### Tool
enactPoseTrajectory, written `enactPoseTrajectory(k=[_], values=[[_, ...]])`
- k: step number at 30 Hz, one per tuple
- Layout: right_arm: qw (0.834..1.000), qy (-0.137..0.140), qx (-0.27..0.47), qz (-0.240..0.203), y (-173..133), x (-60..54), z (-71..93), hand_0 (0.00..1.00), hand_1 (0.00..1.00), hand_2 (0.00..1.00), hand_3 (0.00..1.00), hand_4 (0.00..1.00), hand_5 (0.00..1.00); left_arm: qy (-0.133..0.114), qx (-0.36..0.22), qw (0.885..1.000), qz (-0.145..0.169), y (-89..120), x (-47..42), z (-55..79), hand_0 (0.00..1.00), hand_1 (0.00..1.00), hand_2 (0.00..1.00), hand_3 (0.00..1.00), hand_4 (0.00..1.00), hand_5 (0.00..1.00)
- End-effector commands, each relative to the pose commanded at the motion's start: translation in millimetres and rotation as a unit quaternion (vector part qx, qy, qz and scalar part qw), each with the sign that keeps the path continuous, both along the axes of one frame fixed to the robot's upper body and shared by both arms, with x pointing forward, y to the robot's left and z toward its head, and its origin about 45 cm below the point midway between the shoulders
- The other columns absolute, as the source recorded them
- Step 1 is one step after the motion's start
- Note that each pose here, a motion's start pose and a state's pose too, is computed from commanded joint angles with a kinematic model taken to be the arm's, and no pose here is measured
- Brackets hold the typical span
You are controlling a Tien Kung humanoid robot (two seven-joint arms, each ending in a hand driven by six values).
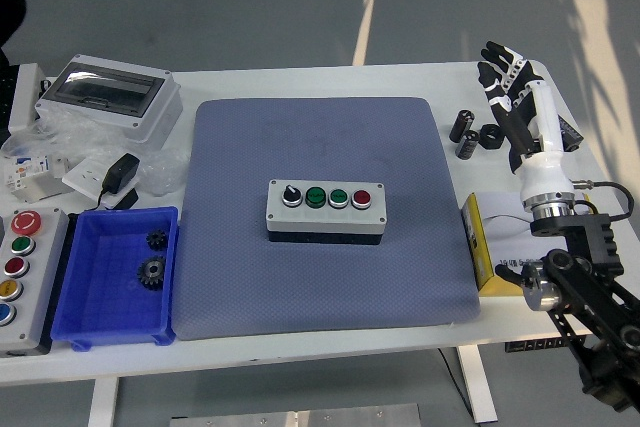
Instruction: Pick up the button,place it on the desk,press the button,press the button
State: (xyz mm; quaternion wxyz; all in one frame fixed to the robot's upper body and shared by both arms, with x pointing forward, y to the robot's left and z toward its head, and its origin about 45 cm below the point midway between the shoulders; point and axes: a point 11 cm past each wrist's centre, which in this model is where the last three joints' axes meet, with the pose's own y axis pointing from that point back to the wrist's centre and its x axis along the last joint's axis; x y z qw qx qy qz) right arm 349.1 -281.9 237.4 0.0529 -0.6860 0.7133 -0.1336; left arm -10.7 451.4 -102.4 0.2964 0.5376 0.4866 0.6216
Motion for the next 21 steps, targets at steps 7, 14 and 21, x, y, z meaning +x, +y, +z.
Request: enactPoseTrajectory(k=[7,14,21], values=[[1.000,0.002,-0.002,0.001,1.4,1.4,-0.1,0.810,0.807,0.808,0.788,0.811,0.595,-0.001,0.000,1.000,0.001,-0.6,0.6,-0.3,0.626,0.586,0.547,0.611,0.637,0.204],[1.000,0.002,-0.001,0.001,1.7,1.5,0.1,0.812,0.808,0.808,0.787,0.810,0.593,-0.002,-0.001,1.000,0.000,-1.8,1.4,-0.7,0.626,0.587,0.547,0.611,0.638,0.204],[1.000,-0.001,-0.001,0.003,2.9,2.6,2.5,0.813,0.809,0.808,0.789,0.811,0.582,-0.003,-0.002,1.000,-0.001,-2.5,2.7,-1.0,0.626,0.586,0.547,0.612,0.638,0.203]])
